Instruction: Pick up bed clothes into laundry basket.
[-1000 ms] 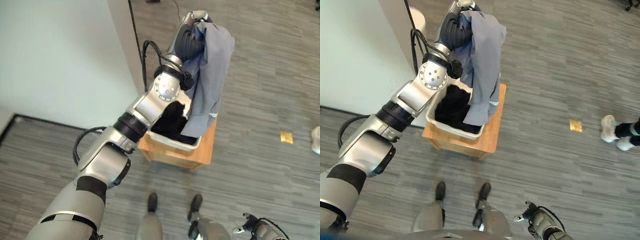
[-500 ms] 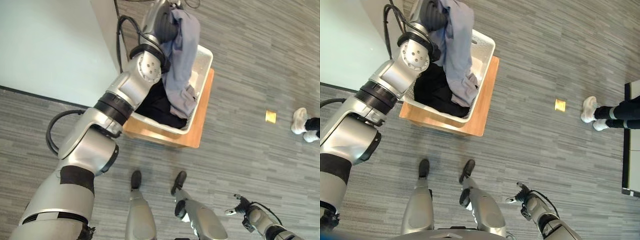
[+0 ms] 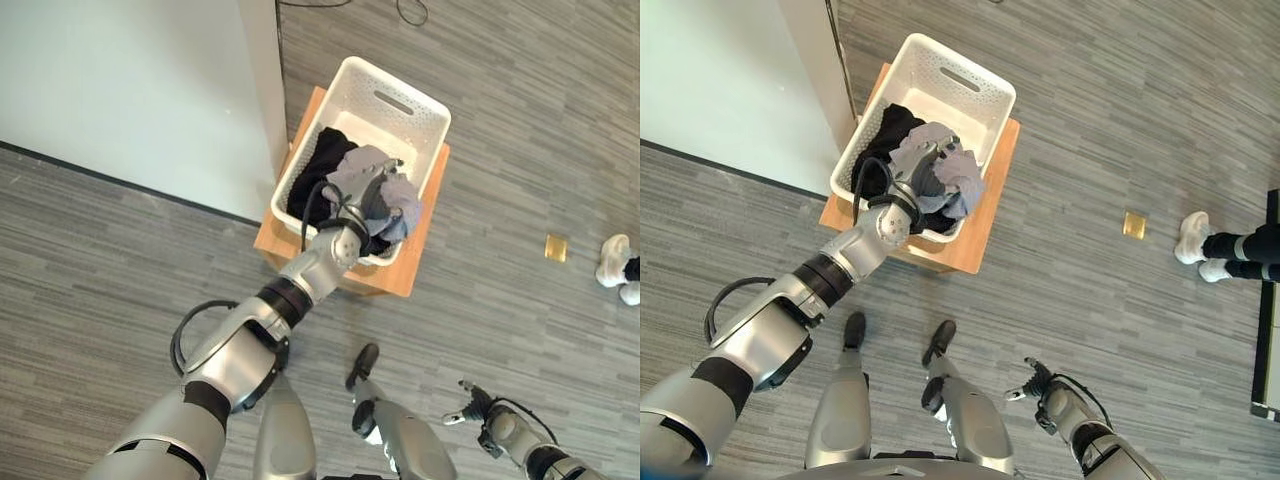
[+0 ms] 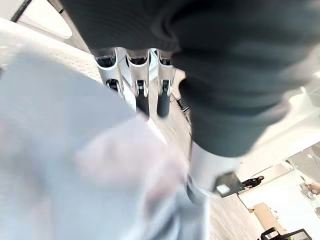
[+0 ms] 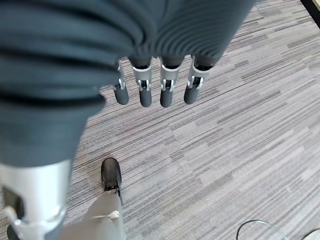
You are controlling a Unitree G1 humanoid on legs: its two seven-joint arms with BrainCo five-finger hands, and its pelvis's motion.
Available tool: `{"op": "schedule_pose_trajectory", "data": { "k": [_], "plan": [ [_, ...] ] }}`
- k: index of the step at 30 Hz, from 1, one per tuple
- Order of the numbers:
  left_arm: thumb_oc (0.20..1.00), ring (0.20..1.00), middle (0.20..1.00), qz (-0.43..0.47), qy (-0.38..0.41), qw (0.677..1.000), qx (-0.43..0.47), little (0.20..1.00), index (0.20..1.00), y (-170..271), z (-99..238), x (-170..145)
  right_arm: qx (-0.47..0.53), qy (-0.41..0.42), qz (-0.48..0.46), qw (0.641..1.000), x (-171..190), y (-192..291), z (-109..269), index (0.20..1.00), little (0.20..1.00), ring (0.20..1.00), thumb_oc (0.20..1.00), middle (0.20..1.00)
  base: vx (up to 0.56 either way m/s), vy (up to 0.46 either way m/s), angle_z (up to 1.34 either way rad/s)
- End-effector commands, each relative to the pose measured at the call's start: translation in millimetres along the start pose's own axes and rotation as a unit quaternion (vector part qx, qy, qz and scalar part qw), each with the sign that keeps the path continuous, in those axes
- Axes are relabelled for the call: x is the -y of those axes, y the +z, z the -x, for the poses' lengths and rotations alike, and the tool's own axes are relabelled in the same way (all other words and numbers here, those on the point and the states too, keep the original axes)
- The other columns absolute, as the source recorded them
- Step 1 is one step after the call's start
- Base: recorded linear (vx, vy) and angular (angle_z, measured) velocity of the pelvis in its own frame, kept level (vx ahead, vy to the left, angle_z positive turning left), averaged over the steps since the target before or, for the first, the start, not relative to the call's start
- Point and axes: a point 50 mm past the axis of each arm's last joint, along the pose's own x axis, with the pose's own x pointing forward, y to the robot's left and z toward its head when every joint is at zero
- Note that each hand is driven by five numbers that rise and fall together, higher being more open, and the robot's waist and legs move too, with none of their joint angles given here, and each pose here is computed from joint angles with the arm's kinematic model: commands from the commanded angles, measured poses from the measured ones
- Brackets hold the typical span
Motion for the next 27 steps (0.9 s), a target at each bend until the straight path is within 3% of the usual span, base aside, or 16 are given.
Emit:
{"op": "schedule_pose_trajectory", "data": {
  "k": [1,7,10,11,12,15,16,27],
  "plan": [
    [1.0,1.0,1.0,0.008,0.065,0.995,0.075,1.0,1.0,55.9,-29.5,-29.2,-0.026,-0.002,-0.004,1.0,-1.7,-17.1,3.4,1.0,1.0,1.0,1.0,1.0,0.0,0.007,-0.04],
    [1.0,1.0,1.0,0.041,0.077,0.994,0.064,1.0,1.0,50.5,-24.2,-26.6,-0.039,-0.002,0.003,0.999,-5.9,-26.3,6.4,1.0,1.0,1.0,1.0,1.0,0.02,0.012,-0.1],
    [1.0,1.0,1.0,0.091,0.095,0.989,0.067,1.0,1.0,51.8,-17.5,-25.5,-0.025,-0.056,-0.015,0.998,20.2,-16.0,2.2,1.0,1.0,1.0,1.0,1.0,0.07,0.053,-0.02],
    [1.0,1.0,1.0,0.116,0.094,0.986,0.073,1.0,1.0,54.8,-14.7,-23.6,-0.015,-0.073,-0.018,0.997,28.7,-10.9,1.2,1.0,1.0,1.0,1.0,1.0,0.11,0.066,0.01],
    [1.0,1.0,1.0,0.197,0.072,0.974,0.083,1.0,1.0,58.8,-1.7,-10.7,-0.008,-0.101,-0.012,0.995,41.8,-5.7,0.6,1.0,1.0,1.0,1.0,1.0,0.12,0.045,0.0],
    [1.0,1.0,1.0,0.265,0.05,0.959,0.082,1.0,1.0,59.6,10.7,-0.7,-0.01,-0.123,-0.033,0.992,53.5,-10.4,2.9,1.0,1.0,1.0,1.0,1.0,0.1,0.005,-0.07],
    [1.0,1.0,1.0,0.348,0.03,0.935,0.062,1.0,1.0,44.7,23.6,4.8,0.007,-0.148,-0.033,0.988,67.0,-8.5,6.1,1.0,1.0,1.0,1.0,1.0,0.1,0.003,-0.04],
    [1.0,1.0,1.0,0.432,0.015,0.902,-0.002,1.0,1.0,-13.0,68.1,15.6,0.015,-0.126,-0.117,0.985,39.2,-7.3,8.8,1.0,1.0,1.0,1.0,1.0,0.06,-0.007,-0.01]
  ]
}}
